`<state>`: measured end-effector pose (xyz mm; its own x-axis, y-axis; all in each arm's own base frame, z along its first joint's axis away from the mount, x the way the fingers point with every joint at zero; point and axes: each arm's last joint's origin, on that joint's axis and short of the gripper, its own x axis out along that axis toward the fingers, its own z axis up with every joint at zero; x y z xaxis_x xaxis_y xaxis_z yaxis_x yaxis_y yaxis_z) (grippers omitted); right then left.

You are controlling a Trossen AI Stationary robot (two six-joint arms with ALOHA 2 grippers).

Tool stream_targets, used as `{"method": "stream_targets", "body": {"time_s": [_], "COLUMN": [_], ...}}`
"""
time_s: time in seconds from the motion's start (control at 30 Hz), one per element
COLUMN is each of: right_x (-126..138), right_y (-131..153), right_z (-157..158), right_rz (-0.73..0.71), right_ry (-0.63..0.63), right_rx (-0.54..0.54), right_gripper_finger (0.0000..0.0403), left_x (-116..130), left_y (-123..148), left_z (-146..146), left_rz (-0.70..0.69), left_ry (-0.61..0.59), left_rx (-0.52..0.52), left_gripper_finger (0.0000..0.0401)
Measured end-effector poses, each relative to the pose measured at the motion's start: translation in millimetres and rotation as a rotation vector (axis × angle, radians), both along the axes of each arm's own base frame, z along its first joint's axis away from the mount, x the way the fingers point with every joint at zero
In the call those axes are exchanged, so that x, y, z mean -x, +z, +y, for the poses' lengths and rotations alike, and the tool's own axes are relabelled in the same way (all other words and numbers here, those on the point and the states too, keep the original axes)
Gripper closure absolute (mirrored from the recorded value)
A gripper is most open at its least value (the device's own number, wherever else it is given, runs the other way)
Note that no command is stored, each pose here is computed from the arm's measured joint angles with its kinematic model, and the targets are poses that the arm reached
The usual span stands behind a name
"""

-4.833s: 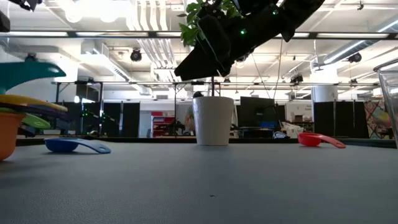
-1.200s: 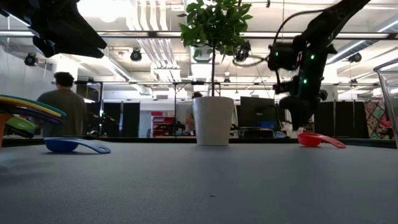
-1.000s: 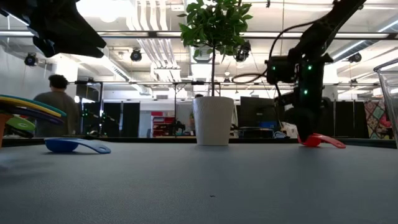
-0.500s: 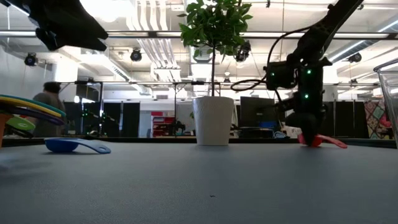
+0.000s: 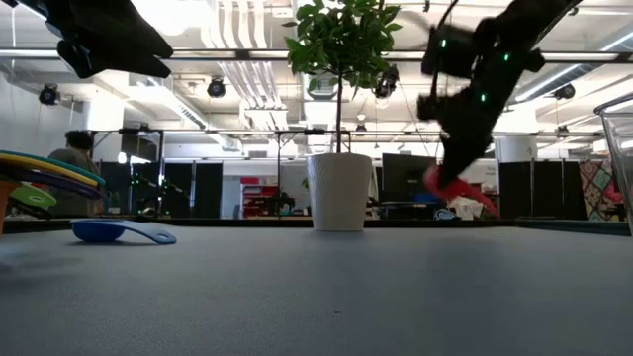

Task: Nest measuring cups in basket
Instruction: Stack the red measuring cup on top of the light blue measuring cup

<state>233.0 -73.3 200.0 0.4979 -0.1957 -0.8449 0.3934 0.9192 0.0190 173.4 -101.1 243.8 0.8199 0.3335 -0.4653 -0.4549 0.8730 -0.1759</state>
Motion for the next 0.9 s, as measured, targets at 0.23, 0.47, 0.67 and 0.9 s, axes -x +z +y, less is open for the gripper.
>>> {"method": "stream_targets", "body": {"time_s": [0.23, 0.47, 0.67, 0.9], "right_x": [-27, -62, -108, -165], "right_y": [29, 57, 56, 43], "right_z": [34, 64, 82, 92], "right_rz": [-0.287, -0.518, -0.582, -0.582], "right_ry": [0.245, 0.514, 0.723, 0.872], "right_rx": [-0.053, -0.083, -0.161, -0.232], "right_gripper_finger": [0.0394, 0.0394, 0.0394, 0.0394], "left_x": [0, -2, -9, -13], "left_y": [-1, 3, 14, 25], "left_z": [0, 3, 5, 6], "left_rz": [0.027, 0.029, 0.017, 0.027], "left_ry": [-0.026, -0.023, -0.061, -0.113], "left_rx": [-0.046, -0.110, -0.196, -0.209], "left_gripper_finger": [0.0232, 0.0232, 0.0231, 0.0199]}}
